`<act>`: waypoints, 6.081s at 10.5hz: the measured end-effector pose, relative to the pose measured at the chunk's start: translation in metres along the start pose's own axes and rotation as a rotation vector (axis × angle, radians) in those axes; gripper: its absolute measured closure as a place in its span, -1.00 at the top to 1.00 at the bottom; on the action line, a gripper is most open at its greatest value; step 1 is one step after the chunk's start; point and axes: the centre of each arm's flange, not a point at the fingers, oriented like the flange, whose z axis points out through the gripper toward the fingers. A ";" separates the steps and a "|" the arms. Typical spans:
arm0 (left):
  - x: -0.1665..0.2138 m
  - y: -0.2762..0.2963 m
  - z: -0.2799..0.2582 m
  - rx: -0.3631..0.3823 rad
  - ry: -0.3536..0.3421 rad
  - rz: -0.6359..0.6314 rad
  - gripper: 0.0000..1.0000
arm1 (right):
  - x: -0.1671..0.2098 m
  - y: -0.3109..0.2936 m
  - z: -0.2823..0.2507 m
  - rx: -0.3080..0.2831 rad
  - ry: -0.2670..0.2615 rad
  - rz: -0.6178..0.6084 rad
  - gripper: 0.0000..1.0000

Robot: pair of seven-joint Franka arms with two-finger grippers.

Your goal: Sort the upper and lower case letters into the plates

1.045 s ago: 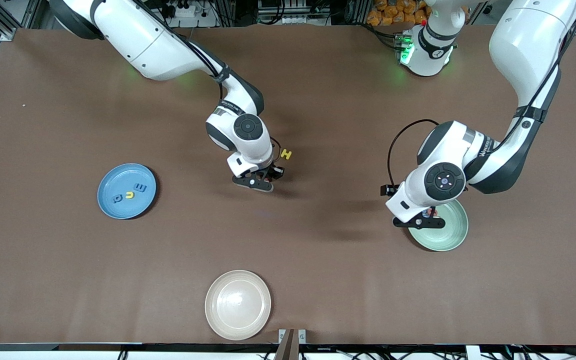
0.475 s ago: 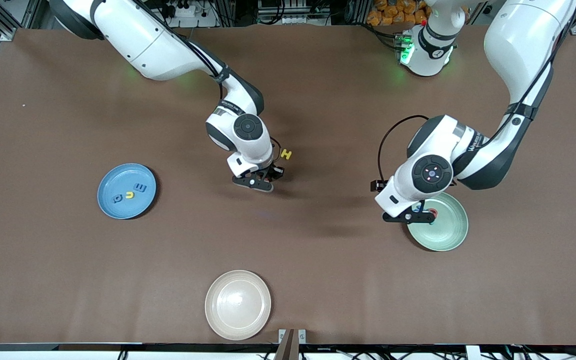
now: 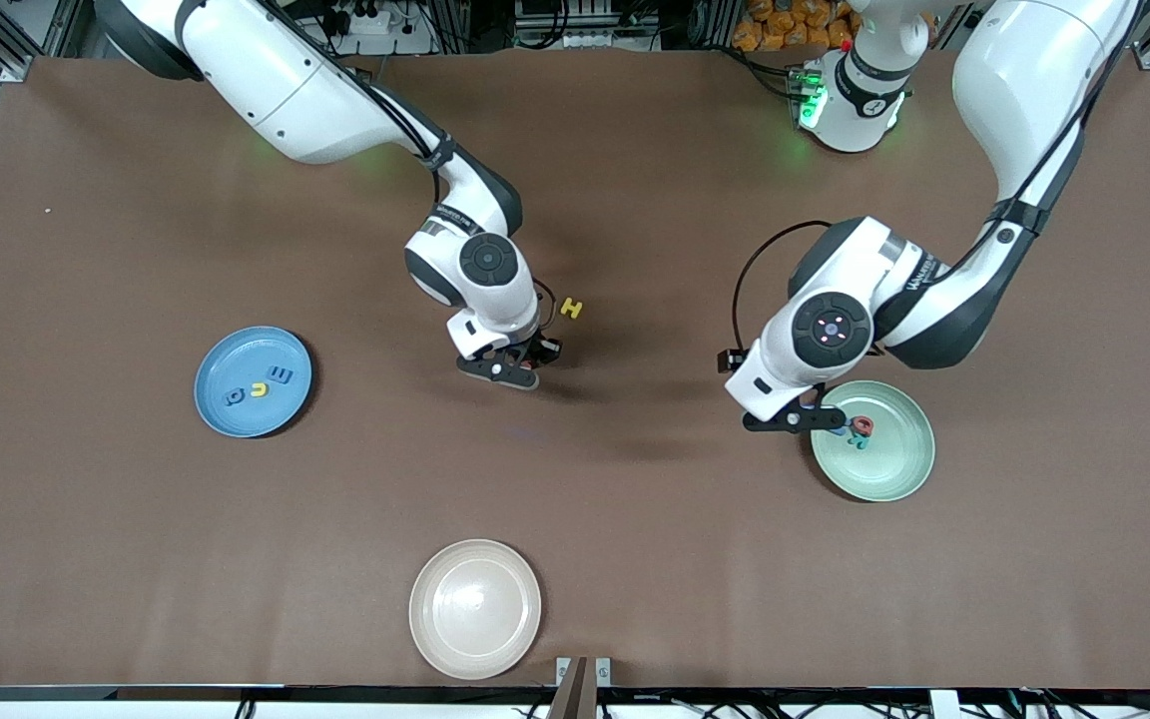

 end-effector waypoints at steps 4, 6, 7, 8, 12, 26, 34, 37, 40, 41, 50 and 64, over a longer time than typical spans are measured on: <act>-0.035 0.057 0.004 0.018 0.001 -0.050 1.00 | 0.025 0.020 -0.001 -0.053 -0.016 -0.030 -0.44; -0.059 0.096 0.010 0.019 0.008 -0.092 1.00 | 0.029 0.026 -0.001 -0.089 -0.031 -0.049 -0.44; -0.070 0.115 0.014 0.011 0.016 -0.110 1.00 | 0.032 0.030 -0.001 -0.113 -0.044 -0.063 -0.44; -0.083 0.136 0.019 -0.002 0.025 -0.119 1.00 | 0.038 0.036 -0.003 -0.135 -0.062 -0.072 -0.44; -0.110 0.188 0.043 -0.073 0.057 -0.070 1.00 | 0.087 0.086 -0.027 -0.192 -0.177 -0.100 -0.44; -0.180 0.267 0.150 -0.087 0.240 0.145 1.00 | 0.229 0.398 -0.078 -0.218 -0.440 -0.267 -0.43; -0.183 0.272 0.162 -0.067 0.285 0.206 0.82 | 0.233 0.411 -0.143 -0.234 -0.364 -0.239 1.00; -0.190 0.277 0.164 -0.066 0.286 0.219 0.66 | 0.241 0.427 -0.194 -0.201 -0.350 -0.218 1.00; -0.190 0.276 0.164 -0.064 0.286 0.225 0.58 | 0.255 0.437 -0.242 -0.194 -0.329 -0.178 1.00; -0.190 0.276 0.165 -0.063 0.286 0.226 0.53 | 0.259 0.440 -0.254 -0.182 -0.319 -0.164 1.00; -0.186 0.276 0.164 -0.069 0.288 0.222 -0.35 | 0.260 0.492 -0.346 -0.061 -0.177 -0.119 1.00; 0.063 -0.078 0.056 0.122 0.258 0.006 -0.35 | 0.152 0.424 -0.459 0.000 0.015 -0.336 1.00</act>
